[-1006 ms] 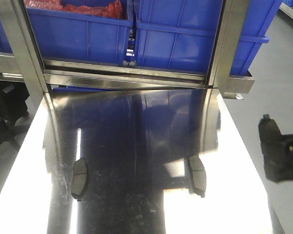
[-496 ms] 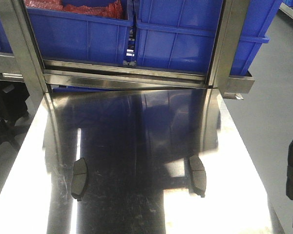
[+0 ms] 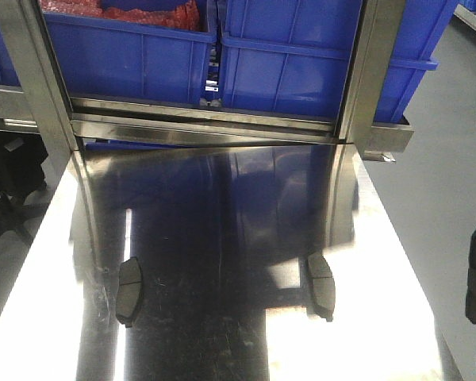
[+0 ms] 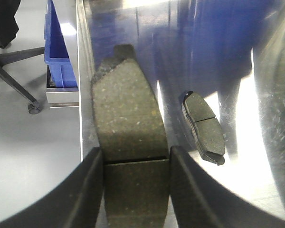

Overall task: Move and align brake pads A on conveyor
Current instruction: 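Hold both brake pads raised in the left and right grippers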

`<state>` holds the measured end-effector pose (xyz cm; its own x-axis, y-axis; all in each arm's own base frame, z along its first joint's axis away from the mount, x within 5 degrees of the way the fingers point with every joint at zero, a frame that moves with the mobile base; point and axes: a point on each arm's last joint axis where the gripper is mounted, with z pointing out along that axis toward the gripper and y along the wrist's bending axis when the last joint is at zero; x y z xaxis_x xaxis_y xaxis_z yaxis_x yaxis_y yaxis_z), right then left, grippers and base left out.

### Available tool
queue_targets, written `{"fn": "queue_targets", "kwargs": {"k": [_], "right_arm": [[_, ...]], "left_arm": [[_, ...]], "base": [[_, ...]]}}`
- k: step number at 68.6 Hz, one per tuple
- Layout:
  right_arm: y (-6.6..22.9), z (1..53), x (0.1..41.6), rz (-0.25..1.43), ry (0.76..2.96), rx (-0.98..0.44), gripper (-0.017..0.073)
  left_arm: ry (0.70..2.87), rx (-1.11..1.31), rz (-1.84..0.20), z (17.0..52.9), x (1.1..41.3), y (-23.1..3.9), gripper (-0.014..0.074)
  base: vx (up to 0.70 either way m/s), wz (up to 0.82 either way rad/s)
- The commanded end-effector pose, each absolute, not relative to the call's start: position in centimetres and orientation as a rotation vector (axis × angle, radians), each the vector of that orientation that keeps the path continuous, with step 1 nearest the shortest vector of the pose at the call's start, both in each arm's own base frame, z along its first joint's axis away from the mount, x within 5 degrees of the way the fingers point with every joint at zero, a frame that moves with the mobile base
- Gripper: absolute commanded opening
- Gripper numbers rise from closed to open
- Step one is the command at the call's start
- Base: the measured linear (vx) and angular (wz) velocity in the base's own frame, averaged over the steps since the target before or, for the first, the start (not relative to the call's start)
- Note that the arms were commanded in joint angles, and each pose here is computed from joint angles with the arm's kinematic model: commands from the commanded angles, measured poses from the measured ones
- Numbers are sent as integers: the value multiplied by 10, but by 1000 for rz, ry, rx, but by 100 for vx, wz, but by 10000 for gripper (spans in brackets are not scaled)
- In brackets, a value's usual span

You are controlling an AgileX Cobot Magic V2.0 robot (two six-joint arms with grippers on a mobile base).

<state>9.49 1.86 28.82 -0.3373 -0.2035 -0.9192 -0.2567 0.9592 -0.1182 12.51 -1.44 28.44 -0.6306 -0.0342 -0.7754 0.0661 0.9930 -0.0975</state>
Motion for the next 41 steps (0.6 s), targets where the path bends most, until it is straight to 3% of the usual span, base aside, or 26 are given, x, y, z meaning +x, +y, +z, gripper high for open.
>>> {"fn": "queue_targets", "kwargs": {"k": [1,41], "right_arm": [[17,306,98,42,1819,-286,-3],[17,306,98,41,1819,-287,-3]], "left_arm": [[2141,17,-159,300,130,-15,59],[2141,17,-159,300,130,-15,59]], "base": [[0,0],[0,0]]}}
